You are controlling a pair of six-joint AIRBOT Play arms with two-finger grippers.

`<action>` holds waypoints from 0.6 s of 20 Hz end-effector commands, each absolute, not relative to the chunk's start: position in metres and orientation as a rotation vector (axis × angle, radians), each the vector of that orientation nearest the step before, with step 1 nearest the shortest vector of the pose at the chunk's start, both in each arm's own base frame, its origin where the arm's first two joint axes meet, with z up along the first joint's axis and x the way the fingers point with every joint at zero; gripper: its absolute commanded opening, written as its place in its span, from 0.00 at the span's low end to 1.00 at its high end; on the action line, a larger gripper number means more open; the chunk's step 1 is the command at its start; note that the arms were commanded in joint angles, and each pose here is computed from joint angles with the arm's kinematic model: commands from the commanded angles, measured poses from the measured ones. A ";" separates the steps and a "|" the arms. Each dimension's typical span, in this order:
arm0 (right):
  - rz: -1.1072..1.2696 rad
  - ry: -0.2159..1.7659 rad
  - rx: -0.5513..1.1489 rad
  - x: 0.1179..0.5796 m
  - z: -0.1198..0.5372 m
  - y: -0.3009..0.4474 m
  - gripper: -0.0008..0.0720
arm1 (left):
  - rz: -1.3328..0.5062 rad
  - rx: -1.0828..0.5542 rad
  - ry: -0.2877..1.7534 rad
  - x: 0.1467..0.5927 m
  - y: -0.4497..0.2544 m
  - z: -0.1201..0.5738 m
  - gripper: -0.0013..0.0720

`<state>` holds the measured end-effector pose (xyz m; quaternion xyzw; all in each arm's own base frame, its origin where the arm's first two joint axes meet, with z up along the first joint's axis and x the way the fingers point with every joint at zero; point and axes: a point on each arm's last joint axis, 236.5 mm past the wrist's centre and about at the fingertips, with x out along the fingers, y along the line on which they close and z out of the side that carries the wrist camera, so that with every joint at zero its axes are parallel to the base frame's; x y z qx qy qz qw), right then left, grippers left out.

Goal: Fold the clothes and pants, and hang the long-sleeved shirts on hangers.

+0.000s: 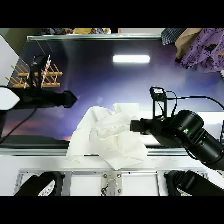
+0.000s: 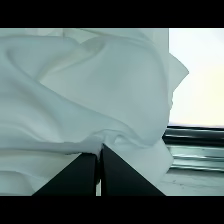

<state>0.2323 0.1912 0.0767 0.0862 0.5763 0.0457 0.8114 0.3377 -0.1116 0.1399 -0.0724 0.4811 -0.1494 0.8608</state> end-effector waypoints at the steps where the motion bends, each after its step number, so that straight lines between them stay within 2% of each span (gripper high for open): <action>1: 0.100 1.233 0.184 0.232 0.076 0.192 0.04 | -0.048 -0.051 1.057 0.374 -0.019 0.120 0.76; 2: 0.100 1.233 0.184 0.232 0.076 0.192 0.04 | 0.024 0.004 1.074 0.386 0.006 0.110 0.77; 3: 0.100 1.233 0.184 0.232 0.076 0.192 0.04 | 0.075 0.065 1.083 0.397 0.026 0.102 0.91; 4: 0.100 1.233 0.183 0.232 0.076 0.192 0.04 | 0.122 0.127 1.088 0.409 0.045 0.094 0.98; 7: 0.100 1.233 0.183 0.232 0.076 0.192 0.04 | 0.196 0.220 1.081 0.449 0.080 0.071 0.98; 12: 0.100 1.233 0.184 0.232 0.076 0.192 0.04 | 0.247 0.216 1.072 0.501 0.124 0.022 0.98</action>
